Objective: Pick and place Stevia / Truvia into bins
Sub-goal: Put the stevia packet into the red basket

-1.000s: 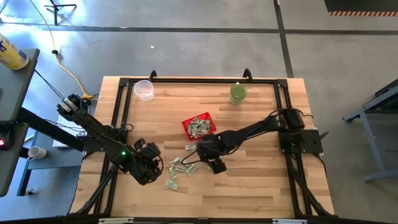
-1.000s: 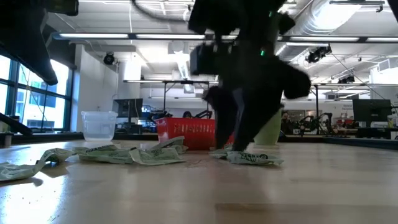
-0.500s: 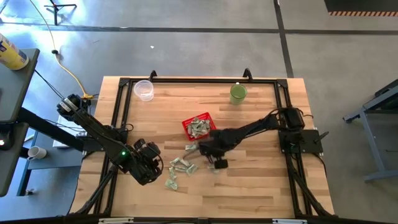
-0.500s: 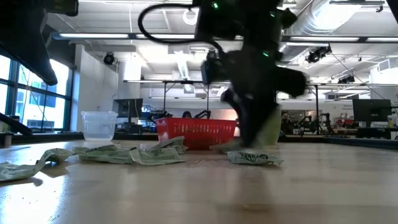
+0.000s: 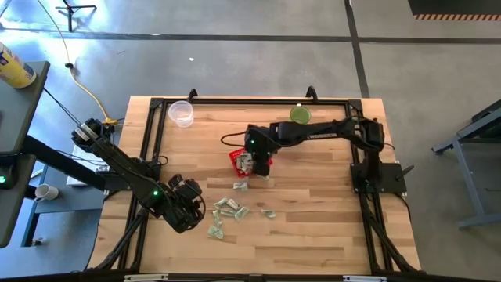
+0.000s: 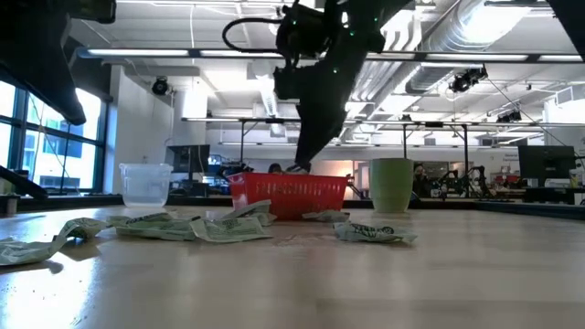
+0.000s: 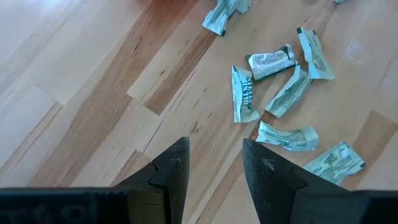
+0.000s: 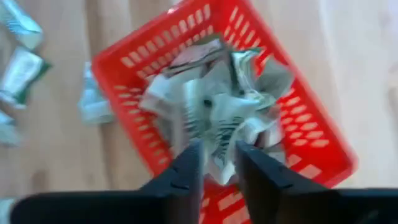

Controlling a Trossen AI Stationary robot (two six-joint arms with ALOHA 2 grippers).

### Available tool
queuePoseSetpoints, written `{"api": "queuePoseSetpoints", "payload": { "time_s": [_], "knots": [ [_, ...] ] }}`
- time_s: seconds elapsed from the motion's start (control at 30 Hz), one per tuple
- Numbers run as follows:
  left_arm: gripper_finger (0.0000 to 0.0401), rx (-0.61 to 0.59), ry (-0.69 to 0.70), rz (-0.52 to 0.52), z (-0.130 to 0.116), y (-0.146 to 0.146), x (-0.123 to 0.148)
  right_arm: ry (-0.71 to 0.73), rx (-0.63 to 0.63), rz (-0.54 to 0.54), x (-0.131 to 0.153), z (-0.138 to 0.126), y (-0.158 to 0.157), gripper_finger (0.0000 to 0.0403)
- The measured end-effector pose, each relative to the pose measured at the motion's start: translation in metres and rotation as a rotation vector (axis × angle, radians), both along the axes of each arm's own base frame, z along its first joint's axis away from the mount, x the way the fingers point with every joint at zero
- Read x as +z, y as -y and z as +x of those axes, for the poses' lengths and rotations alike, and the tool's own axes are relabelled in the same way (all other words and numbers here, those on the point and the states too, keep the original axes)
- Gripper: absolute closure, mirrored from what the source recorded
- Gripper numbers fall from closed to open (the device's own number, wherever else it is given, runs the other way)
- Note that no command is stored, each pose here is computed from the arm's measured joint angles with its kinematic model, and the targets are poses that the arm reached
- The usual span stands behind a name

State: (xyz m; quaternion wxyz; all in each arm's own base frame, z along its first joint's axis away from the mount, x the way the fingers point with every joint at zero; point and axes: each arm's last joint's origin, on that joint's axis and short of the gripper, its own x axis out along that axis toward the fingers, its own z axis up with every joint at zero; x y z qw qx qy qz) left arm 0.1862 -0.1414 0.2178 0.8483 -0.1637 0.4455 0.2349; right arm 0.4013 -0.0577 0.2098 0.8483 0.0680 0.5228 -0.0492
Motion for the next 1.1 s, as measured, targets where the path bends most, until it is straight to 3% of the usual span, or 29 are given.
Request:
{"api": "queuePoseSetpoints", "payload": {
  "time_s": [0.17, 0.33, 0.47, 0.63, 0.77, 0.97, 1.1],
  "knots": [
    [0.0219, 0.012, 0.002, -0.007, 0.0, 0.0, 0.0, -0.013, -0.031, 0.076, 0.008, -0.006, -0.006, 0.0234],
    [0.0219, 0.014, -0.004, -0.025, -0.001, -0.001, -0.007, -0.024, 0.101, -0.043, 0.023, -0.012, -0.053, 0.0162],
    [0.0219, 0.02, 0.002, -0.086, -0.001, 0.001, -0.016, -0.099, 0.162, -0.085, 0.012, -0.016, -0.096, 0.0139],
    [0.0219, 0.026, 0.006, -0.088, -0.002, 0.0, -0.018, -0.183, 0.065, -0.02, -0.019, -0.012, -0.127, 0.0138],
    [0.0219, 0.025, -0.004, -0.075, -0.003, 0.0, -0.018, -0.238, -0.013, -0.015, -0.038, -0.008, -0.122, 0.014],
    [0.0219, 0.027, -0.018, -0.056, -0.004, -0.002, -0.019, -0.244, -0.107, -0.043, -0.04, -0.005, -0.088, 0.0141],
    [0.0219, 0.031, -0.023, -0.022, -0.006, -0.004, -0.019, -0.264, -0.149, 0.049, -0.055, -0.01, -0.062, 0.0141]
  ]
}}
